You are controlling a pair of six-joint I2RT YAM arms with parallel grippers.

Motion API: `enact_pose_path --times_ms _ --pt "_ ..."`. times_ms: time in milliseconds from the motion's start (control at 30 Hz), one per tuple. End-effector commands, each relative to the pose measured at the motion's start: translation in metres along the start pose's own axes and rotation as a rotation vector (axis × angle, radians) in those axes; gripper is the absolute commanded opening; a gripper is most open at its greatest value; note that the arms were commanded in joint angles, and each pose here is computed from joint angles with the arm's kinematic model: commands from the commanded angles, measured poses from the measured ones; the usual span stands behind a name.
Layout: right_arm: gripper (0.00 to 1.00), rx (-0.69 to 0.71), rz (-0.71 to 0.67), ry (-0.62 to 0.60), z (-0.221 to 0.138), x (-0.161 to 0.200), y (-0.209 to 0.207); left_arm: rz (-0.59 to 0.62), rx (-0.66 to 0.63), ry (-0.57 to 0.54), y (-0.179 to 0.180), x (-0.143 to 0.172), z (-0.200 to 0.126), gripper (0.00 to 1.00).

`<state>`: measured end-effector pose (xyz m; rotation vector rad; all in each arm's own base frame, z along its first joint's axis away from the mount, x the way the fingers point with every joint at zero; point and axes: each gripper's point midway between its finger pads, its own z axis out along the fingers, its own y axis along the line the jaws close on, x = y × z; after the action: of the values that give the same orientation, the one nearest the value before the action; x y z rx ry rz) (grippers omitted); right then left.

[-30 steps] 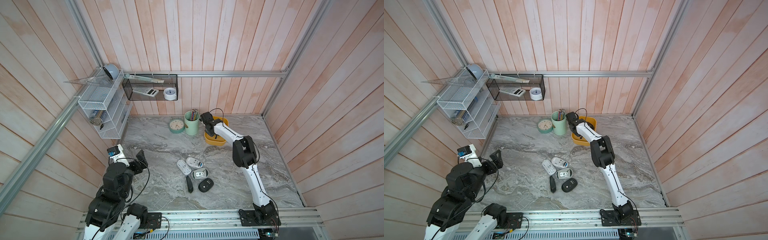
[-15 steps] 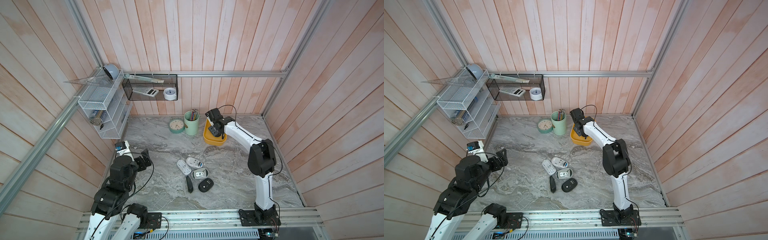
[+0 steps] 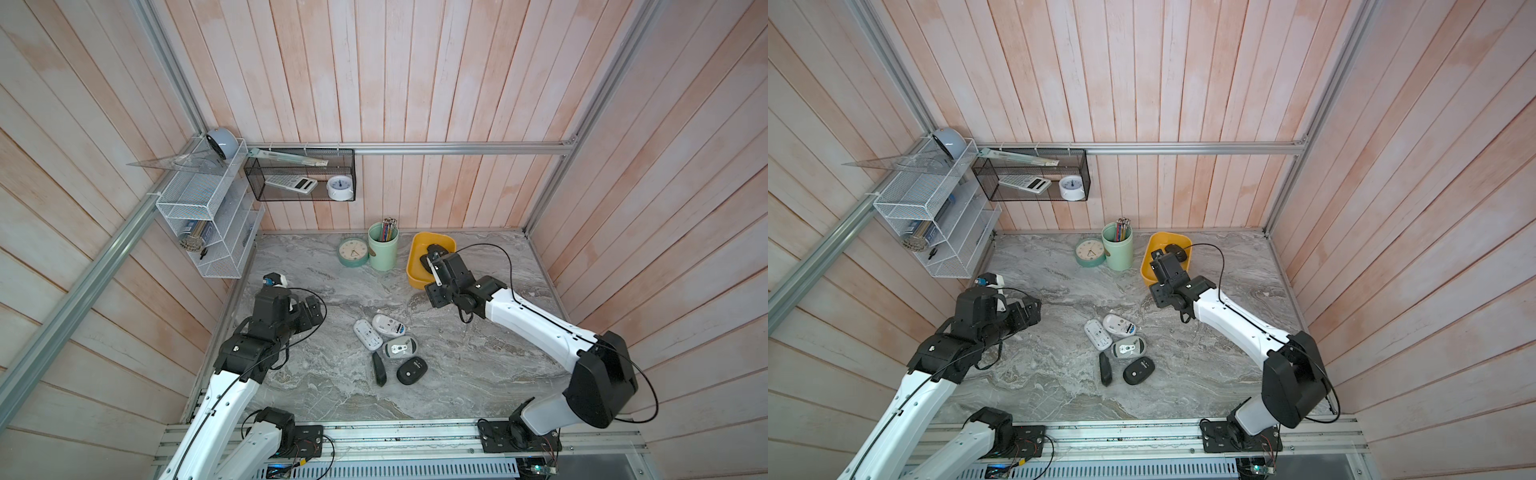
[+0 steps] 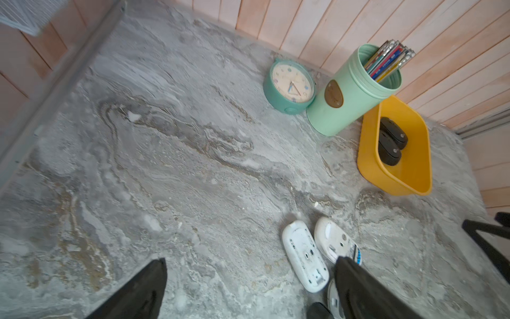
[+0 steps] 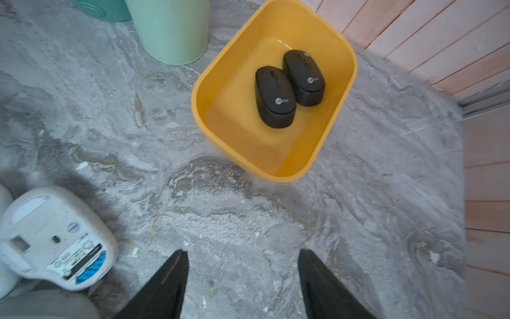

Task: Put the mouse in the storage box
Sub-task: Pick up the mouse from the center of the board.

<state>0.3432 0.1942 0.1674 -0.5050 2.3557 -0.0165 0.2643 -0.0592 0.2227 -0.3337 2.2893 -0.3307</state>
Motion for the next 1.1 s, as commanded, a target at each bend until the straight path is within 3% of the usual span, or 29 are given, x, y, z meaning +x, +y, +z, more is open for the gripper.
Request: enact_pose_path --times_ms 0,267,533,900,1000,1067 --pt "0.69 -0.105 0.16 -0.093 -0.022 -0.003 0.01 -0.108 0.098 0.106 -0.019 0.017 0.017 1.0" --pt "0.69 -0.269 0.252 -0.018 -0.025 0.052 0.033 -0.192 0.14 0.21 -0.05 0.044 0.052 1.0" --pt "0.69 -0.439 0.315 0.099 -0.011 0.076 0.071 -0.204 0.165 0.238 -0.079 0.077 0.08 1.0" --pt "0.7 -0.551 0.235 0.188 -0.017 0.104 0.12 -0.14 0.137 0.303 -0.085 0.127 0.093 1.0" --pt "0.72 -0.542 0.207 0.223 -0.012 0.114 0.126 -0.126 0.147 0.322 -0.087 0.138 0.095 1.0" --pt "0.8 -0.545 0.202 0.237 -0.01 0.117 0.129 -0.105 0.139 0.318 -0.087 0.143 0.096 1.0"
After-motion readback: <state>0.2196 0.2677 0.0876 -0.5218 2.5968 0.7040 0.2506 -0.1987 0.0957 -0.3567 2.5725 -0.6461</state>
